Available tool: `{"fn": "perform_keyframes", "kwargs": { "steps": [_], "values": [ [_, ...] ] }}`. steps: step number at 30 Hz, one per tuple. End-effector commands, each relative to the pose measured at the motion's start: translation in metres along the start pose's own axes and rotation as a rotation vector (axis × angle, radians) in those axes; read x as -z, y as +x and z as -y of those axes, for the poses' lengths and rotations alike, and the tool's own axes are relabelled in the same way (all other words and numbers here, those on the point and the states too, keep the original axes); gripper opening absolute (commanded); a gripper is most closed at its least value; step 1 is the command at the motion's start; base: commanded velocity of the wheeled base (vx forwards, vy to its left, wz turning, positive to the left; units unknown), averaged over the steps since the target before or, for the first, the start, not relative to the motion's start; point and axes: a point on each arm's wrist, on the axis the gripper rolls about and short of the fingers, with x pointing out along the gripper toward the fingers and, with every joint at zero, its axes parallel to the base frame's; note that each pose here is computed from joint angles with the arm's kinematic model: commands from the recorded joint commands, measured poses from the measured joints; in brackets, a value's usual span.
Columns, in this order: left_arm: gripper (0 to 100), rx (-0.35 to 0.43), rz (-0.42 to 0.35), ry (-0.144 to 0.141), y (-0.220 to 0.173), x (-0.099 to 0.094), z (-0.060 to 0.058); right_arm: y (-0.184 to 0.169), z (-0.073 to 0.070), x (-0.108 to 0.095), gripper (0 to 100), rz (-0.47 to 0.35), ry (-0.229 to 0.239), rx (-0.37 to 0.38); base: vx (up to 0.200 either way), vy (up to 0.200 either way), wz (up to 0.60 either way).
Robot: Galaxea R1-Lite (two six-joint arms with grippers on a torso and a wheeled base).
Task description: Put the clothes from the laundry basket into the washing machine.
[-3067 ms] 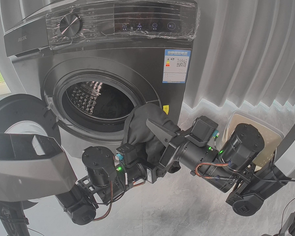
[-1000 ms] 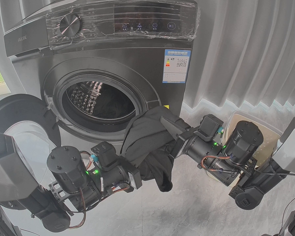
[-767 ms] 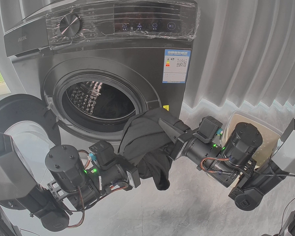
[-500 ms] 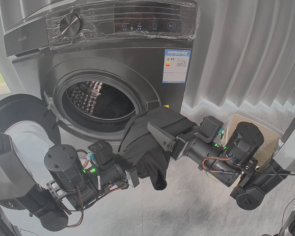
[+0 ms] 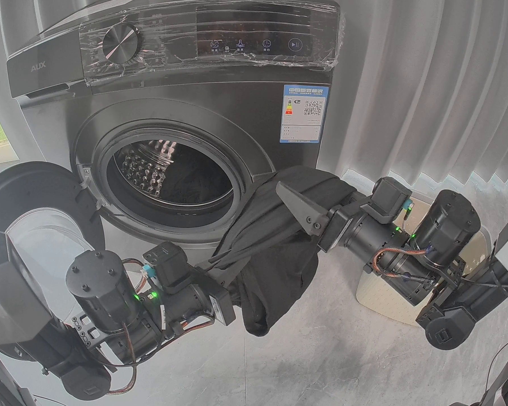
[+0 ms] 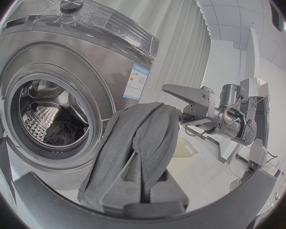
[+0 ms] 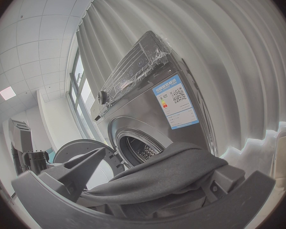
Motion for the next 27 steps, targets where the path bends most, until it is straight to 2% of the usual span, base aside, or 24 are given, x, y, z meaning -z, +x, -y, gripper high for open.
{"fn": "perform_keyframes", "kwargs": {
  "steps": [1,6,10,12,16,22,27],
  "values": [
    [0,-0.001,0.002,-0.002,0.0,-0.001,0.0,-0.006,-0.017,0.003,100,-0.023,0.02,-0.048,0.0,0.0,0.0],
    [0,-0.001,0.002,-0.004,0.0,-0.001,0.0,-0.024,-0.031,0.023,100,-0.131,0.051,-0.097,0.0,0.0,0.0],
    [0,-0.005,0.003,-0.005,0.002,0.0,-0.001,-0.039,-0.048,0.031,100,-0.197,0.066,-0.173,0.0,0.0,0.0],
    [0,-0.023,0.009,-0.004,0.003,-0.001,-0.006,-0.047,-0.052,0.035,100,-0.228,0.071,-0.197,0.0,0.0,0.0],
    [0,-0.051,0.018,-0.003,0.004,-0.003,-0.014,-0.066,-0.066,0.039,100,-0.298,0.091,-0.299,0.0,0.0,0.0],
    [0,-0.053,0.019,-0.003,0.005,-0.003,-0.014,-0.068,-0.067,0.036,100,-0.293,0.092,-0.316,0.0,0.0,0.0],
    [0,-0.065,0.027,-0.002,0.005,-0.005,-0.018,-0.074,-0.072,0.017,100,-0.249,0.104,-0.401,0.0,0.0,0.0]
  ]
}}
